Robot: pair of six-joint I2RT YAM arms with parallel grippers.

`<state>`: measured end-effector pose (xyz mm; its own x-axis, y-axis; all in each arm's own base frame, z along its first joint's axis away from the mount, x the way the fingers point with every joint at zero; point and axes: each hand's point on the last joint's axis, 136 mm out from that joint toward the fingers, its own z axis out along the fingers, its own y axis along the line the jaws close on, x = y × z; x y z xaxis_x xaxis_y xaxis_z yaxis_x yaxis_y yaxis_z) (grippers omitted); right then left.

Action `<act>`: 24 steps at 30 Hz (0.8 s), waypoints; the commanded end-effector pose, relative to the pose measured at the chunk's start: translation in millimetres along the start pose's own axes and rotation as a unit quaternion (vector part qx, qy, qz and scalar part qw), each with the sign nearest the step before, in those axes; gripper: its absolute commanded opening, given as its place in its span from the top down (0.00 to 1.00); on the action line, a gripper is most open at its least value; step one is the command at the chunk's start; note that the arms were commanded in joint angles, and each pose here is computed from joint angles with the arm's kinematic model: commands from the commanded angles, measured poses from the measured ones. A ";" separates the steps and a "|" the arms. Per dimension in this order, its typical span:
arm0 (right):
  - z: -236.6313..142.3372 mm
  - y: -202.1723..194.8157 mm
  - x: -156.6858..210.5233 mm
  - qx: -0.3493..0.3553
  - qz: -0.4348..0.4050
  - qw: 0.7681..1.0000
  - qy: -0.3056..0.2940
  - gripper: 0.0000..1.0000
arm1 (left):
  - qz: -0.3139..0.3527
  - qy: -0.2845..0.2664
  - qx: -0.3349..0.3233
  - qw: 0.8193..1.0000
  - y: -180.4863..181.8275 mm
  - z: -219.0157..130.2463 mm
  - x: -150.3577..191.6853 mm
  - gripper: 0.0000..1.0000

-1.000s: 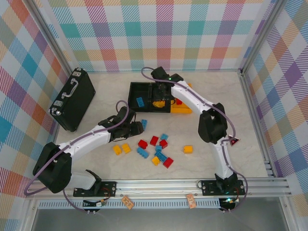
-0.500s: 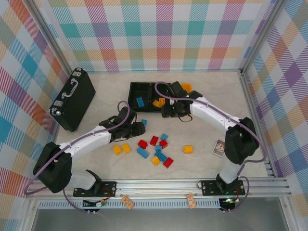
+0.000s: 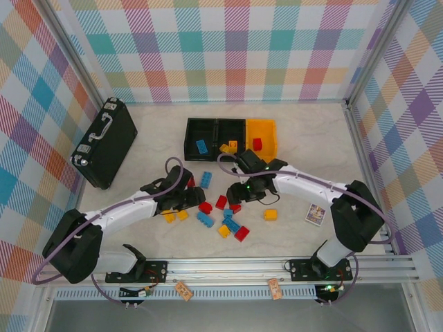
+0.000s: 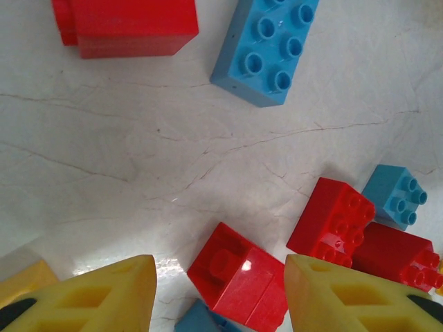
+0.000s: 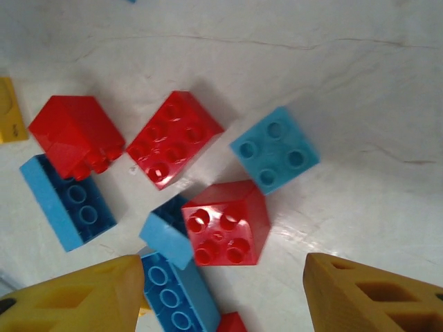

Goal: Sort the legos into containers by color
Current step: Pick up the lego from the bottom-center of the table.

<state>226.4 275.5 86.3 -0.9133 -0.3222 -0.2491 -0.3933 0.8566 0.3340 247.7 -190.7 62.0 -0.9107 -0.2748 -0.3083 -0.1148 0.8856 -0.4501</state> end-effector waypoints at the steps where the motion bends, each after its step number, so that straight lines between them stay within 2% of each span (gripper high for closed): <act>1: 10.4 12.0 -1.3 -0.016 -0.011 1.000 0.003 0.37 | -0.012 -0.013 0.015 1.000 -4.5 -2.8 -1.5 0.48; 9: 30.7 5.5 2.4 0.017 -0.012 0.999 0.026 0.37 | -0.013 -0.012 0.012 1.000 -2.5 -1.3 -1.0 0.48; 13: 37.6 -1.5 4.7 0.038 -0.003 0.999 0.034 0.40 | -0.013 -0.010 0.013 1.000 -2.8 0.0 0.0 0.48; 18: 42.6 -12.1 6.0 0.067 0.007 0.997 0.040 0.47 | -0.015 -0.009 0.014 1.000 -2.8 1.9 0.4 0.48; 24: 40.9 -17.2 3.5 0.084 0.011 0.996 0.038 0.63 | -0.016 -0.006 0.018 1.000 -4.9 4.5 0.6 0.48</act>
<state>230.3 276.8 38.9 -0.9280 -0.3326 -0.1678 -0.3630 0.9084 0.2072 251.9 -193.8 65.1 -0.8994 -0.3009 -0.3172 -0.1221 0.8695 -0.4785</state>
